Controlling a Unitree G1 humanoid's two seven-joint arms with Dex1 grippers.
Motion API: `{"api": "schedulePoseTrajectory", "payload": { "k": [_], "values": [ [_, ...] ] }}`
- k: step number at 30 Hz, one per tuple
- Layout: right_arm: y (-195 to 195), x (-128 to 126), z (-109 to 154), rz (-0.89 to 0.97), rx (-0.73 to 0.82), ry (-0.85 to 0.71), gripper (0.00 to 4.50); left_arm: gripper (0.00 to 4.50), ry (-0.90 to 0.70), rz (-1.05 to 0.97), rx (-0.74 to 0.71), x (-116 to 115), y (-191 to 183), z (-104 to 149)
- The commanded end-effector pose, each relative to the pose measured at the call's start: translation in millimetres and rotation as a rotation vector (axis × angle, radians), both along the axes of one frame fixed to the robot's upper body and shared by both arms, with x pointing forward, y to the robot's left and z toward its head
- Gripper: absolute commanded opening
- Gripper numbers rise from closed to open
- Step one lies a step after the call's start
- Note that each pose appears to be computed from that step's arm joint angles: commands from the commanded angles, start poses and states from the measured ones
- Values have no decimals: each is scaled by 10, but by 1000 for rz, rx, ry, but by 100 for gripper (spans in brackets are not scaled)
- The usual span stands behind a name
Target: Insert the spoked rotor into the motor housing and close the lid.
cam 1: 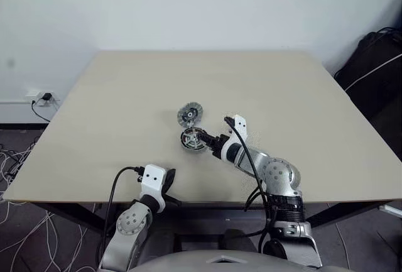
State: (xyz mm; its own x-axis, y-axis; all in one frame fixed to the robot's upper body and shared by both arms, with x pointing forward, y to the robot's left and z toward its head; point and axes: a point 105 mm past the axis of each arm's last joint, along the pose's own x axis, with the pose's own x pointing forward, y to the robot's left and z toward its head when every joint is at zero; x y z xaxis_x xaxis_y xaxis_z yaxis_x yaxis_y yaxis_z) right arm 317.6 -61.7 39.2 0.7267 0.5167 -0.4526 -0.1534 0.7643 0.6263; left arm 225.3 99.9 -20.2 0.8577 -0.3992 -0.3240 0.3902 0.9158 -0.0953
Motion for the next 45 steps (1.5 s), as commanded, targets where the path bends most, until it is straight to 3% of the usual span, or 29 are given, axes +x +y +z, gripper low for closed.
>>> {"api": "schedulePoseTrajectory", "payload": {
  "k": [1,6,10,12,19,31,36,40,43,45],
  "values": [
    [-9,104,282,45,-258,-319,323,0,-53,-4,-19,52,-25,113],
    [114,102,143,203,-602,-535,188,0,-55,-8,-17,60,-26,89],
    [218,188,48,240,-644,-544,41,0,-65,-5,-10,74,-18,94],
    [259,250,54,244,-646,-548,6,0,-72,0,-6,79,-11,109],
    [407,429,132,282,-631,-554,6,0,-100,9,1,98,-13,196],
    [424,405,-222,365,-645,-377,6,0,-113,12,-1,93,-49,296],
    [469,409,39,412,-638,-508,6,0,-107,10,-4,82,-59,297],
    [465,305,211,579,-717,-609,6,0,-103,7,-7,71,-69,286],
    [396,218,226,722,-815,-636,67,0,-102,7,-9,72,-74,275],
    [355,166,227,824,-877,-654,130,0,-107,9,-6,84,-71,269]
  ]
}}
